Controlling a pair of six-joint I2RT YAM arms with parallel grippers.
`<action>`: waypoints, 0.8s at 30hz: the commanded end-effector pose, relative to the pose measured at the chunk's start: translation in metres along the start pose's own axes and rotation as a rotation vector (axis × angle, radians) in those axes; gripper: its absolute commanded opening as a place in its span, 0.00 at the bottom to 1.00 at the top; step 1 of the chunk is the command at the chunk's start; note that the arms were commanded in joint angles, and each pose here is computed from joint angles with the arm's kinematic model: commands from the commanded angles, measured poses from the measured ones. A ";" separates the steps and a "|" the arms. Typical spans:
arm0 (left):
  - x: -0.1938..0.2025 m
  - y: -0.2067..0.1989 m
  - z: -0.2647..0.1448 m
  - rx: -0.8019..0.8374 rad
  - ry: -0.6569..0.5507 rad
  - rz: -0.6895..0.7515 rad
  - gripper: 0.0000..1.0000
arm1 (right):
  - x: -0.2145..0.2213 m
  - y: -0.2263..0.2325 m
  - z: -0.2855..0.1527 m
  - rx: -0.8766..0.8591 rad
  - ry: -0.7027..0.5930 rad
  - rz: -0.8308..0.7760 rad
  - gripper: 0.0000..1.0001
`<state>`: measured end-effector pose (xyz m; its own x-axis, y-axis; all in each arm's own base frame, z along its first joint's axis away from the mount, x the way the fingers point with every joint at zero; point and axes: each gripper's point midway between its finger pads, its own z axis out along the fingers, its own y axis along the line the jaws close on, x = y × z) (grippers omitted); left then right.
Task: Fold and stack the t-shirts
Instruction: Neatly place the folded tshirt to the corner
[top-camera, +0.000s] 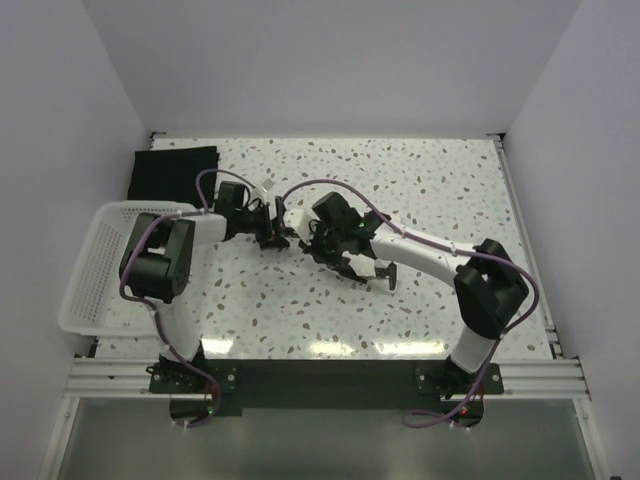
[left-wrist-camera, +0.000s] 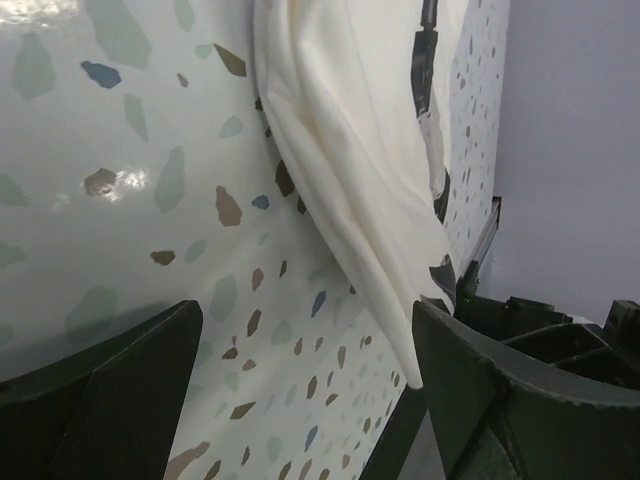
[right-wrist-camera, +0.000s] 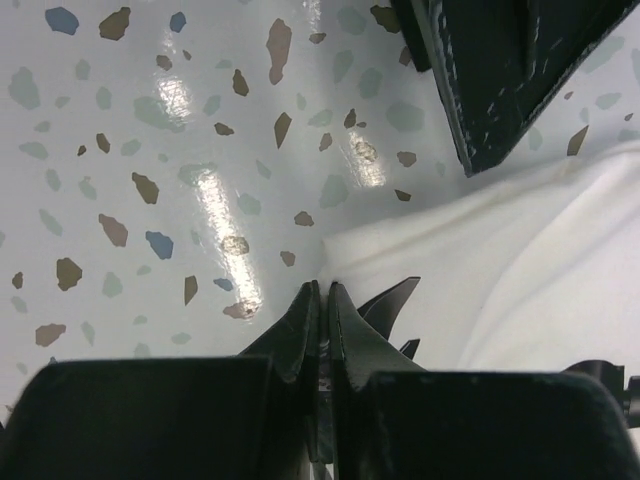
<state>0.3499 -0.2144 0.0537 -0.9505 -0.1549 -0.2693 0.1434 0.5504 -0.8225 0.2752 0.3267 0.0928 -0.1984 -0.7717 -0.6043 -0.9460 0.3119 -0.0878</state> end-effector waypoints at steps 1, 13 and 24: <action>-0.011 -0.029 0.014 0.134 -0.054 -0.015 0.91 | -0.018 0.004 -0.011 -0.047 -0.092 -0.024 0.00; 0.018 -0.059 0.064 0.244 0.025 -0.164 0.86 | -0.028 0.009 -0.009 -0.100 -0.123 -0.016 0.00; 0.012 -0.053 0.086 0.192 0.008 -0.228 0.59 | -0.035 0.002 0.001 -0.073 -0.131 0.031 0.00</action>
<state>0.3394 -0.3040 0.0384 -0.9713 -0.2371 -0.0176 -0.0701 0.3563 -0.9317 0.2682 0.3325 0.0964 -0.2160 -0.7382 -0.6391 -0.9578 0.2872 -0.0080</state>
